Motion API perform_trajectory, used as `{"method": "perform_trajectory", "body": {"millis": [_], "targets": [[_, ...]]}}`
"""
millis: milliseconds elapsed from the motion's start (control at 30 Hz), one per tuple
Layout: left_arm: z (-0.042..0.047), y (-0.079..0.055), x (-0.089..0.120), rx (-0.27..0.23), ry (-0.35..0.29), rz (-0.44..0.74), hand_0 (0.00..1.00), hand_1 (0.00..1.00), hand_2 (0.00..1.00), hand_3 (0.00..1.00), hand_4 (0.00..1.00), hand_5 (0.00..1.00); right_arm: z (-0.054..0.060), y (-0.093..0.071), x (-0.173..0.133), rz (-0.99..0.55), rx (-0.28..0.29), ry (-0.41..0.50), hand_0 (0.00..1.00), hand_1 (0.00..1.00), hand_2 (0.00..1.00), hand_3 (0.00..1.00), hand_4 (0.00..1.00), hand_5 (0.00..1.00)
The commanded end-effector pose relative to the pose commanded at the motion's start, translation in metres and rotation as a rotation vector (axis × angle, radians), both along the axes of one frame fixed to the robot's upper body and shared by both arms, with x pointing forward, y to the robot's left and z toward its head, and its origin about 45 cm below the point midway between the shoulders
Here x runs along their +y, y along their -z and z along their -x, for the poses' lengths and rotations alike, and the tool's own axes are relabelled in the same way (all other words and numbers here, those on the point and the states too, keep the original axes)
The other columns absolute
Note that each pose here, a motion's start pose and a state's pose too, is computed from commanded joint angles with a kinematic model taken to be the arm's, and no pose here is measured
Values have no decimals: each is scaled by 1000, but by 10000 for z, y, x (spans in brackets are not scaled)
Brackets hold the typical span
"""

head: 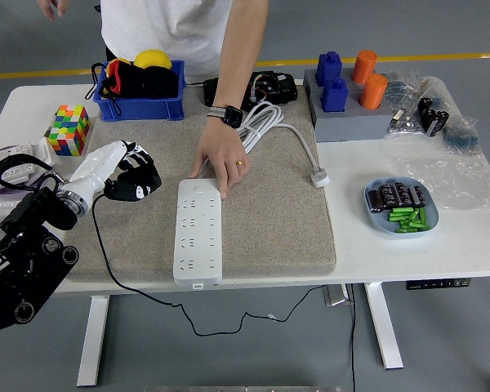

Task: Pull the plug out,throw it away,press the button

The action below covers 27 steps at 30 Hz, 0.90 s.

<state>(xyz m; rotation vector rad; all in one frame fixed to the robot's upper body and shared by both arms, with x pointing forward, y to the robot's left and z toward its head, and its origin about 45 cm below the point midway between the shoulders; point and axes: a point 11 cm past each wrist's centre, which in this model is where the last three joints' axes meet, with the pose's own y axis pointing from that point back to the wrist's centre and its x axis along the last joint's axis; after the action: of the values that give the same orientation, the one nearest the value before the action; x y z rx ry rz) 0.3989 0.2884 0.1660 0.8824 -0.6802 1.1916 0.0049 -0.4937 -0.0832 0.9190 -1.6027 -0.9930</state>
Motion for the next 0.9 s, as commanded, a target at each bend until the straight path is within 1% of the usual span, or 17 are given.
{"method": "perform_trajectory", "body": {"millis": [67, 100, 200, 267, 300, 467, 500, 667, 700, 767, 867, 900], "targets": [[8, 42, -3, 16, 1, 2, 604, 449, 479, 595, 599, 2, -1, 0, 1, 0, 0, 0, 728, 677, 660, 638, 743, 596], [13, 61, -14, 22, 6, 7, 749, 690, 672, 704, 785, 2, -1, 0, 1, 0, 0, 0, 728, 677, 661, 638, 743, 596], [22, 84, -35, 31, 9, 20, 749, 690, 672, 704, 785, 2, 2, 1, 1, 0, 0, 0, 728, 677, 661, 638, 743, 596], [24, 83, -43, 26, 9, 24, 749, 690, 672, 704, 785, 2, 4, 0, 0, 0, 1, -1, 728, 677, 661, 638, 743, 596], [24, 81, -46, 25, 10, 24, 773, 783, 769, 816, 873, 2, 7, 0, -1, 0, 1, 0, 728, 677, 660, 638, 743, 596], [12, 74, -57, 27, 12, 16, 773, 783, 769, 816, 873, 2, 4, -3, -7, 1, -1, 4, 728, 677, 660, 638, 743, 596], [11, 69, -60, 26, 14, 14, 828, 854, 818, 850, 903, 2, -1, -4, -9, 1, -3, 5, 728, 677, 660, 638, 743, 596], [8, 16, -81, 11, 21, 13, 828, 854, 818, 850, 903, 2, -11, -9, -18, 2, -4, 4, 728, 677, 660, 638, 743, 596], [9, -2, -87, 6, 22, 15, 822, 838, 808, 840, 911, 2, -13, -10, -20, 3, -4, 3, 728, 677, 660, 637, 743, 597], [18, -99, -135, -19, 36, 27, 822, 838, 808, 840, 911, 2, -15, -14, -27, 5, -3, 1, 728, 677, 660, 637, 743, 597], [43, -218, -252, -32, 75, 48, 822, 838, 808, 840, 911, 2, -15, -17, -34, 6, -2, -2, 728, 677, 660, 637, 743, 597], [51, -249, -294, -34, 89, 51, 484, 545, 540, 778, 696, 2, -16, -18, -36, 7, -1, -2, 728, 677, 660, 637, 742, 595]]}}
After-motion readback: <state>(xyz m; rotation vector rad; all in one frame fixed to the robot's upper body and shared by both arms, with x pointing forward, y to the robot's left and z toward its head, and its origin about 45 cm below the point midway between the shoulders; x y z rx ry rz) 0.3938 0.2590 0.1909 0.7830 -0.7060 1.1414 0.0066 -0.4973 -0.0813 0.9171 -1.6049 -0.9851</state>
